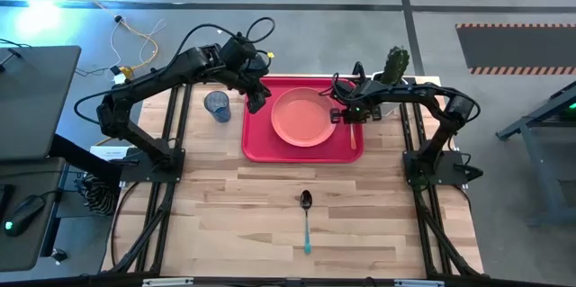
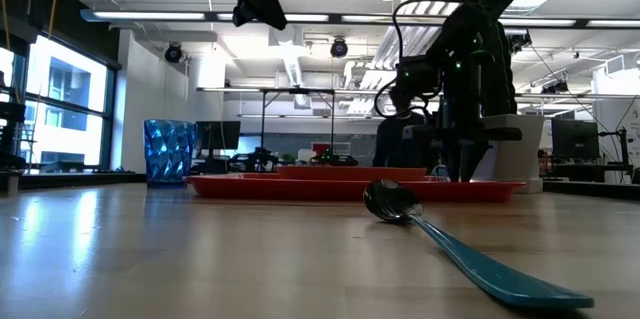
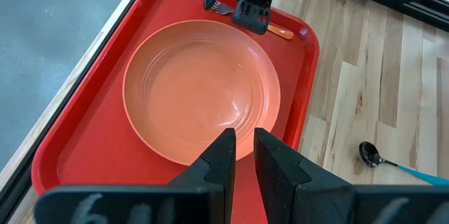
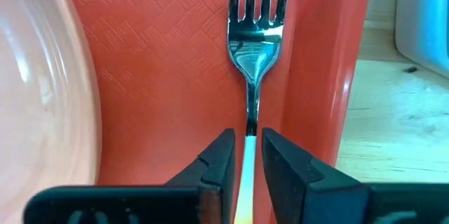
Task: Pick and place plate/cup/fork/spoon on tray
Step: Put the blue cup on the top left of the orange plate
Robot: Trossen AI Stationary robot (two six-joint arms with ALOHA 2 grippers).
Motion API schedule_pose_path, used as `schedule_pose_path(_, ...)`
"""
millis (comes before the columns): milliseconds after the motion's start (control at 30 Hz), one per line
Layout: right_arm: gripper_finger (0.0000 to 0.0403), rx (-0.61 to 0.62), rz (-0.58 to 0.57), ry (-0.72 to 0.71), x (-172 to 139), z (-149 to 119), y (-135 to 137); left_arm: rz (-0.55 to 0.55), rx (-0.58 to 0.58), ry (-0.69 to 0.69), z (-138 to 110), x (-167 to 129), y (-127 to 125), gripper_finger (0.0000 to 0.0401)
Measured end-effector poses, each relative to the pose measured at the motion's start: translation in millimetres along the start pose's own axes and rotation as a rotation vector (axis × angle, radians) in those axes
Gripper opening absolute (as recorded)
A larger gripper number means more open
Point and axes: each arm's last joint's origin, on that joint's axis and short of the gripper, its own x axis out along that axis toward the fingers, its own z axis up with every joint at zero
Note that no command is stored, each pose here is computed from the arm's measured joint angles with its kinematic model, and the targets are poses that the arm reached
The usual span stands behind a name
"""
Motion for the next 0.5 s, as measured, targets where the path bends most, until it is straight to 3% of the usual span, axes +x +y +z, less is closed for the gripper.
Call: schedule_pose_path(500,0.0064,-0.042,0.016,-0.009,-31.3,10.5,16.3,0.002,-0.014,0.054,-5.4,-0.4,1.0,0.0044)
